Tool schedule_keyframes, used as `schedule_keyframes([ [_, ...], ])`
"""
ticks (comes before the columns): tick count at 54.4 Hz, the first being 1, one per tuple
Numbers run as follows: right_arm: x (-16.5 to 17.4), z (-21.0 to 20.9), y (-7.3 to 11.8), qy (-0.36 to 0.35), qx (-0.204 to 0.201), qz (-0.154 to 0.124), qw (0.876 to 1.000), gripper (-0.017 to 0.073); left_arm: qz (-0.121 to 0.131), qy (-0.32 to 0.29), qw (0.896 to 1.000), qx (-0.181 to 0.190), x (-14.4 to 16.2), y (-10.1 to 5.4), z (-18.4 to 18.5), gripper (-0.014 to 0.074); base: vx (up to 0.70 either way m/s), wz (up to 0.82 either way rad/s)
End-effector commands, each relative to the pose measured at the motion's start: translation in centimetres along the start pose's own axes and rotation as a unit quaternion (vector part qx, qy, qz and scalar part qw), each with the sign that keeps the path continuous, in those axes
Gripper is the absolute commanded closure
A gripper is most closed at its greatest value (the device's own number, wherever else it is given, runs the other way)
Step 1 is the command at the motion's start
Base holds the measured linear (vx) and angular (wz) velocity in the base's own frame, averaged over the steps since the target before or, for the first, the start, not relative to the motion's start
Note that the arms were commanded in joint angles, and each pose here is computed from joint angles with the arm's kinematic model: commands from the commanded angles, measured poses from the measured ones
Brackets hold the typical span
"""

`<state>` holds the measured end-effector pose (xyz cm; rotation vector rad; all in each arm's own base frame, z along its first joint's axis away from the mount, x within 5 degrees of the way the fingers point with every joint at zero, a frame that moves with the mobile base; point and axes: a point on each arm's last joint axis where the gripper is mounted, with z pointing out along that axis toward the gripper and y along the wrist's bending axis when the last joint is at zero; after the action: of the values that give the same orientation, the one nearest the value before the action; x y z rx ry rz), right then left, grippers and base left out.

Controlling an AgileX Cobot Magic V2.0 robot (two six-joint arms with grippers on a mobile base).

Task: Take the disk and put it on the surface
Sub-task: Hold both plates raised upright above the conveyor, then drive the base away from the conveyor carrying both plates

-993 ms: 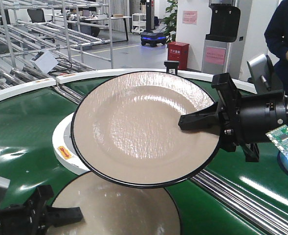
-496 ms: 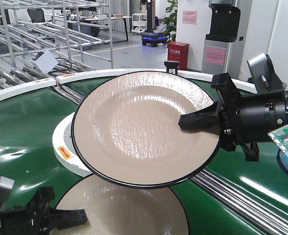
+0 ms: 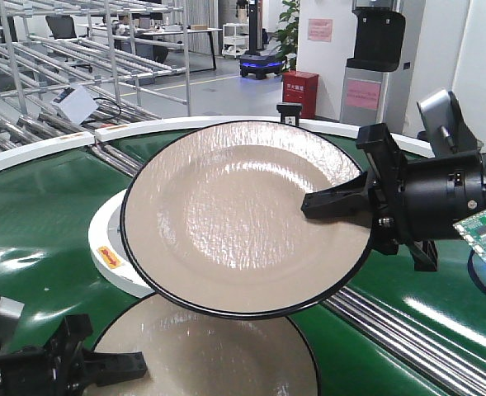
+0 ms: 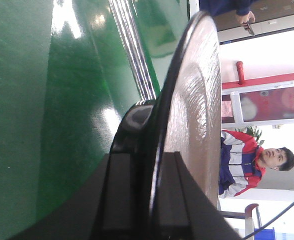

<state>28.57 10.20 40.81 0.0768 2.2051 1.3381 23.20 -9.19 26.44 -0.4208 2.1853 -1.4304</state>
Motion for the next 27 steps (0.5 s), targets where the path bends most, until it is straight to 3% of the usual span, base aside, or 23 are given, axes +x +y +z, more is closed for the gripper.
schedule_keyframes([
  [1,-0.6,-1.62,2.95,-0.049,-0.062,0.004,0.997,0.0564,-0.033,-0.013,0.996,0.083,-0.33,-2.78,-0.67,0.0592,0.0,0.0],
  [27,-0.61,-1.62,2.95,-0.049,-0.062,0.004,0.997,0.0564,-0.033,-0.013,0.996,0.083,-0.33,-2.78,-0.67,0.0592,-0.07,-0.05],
])
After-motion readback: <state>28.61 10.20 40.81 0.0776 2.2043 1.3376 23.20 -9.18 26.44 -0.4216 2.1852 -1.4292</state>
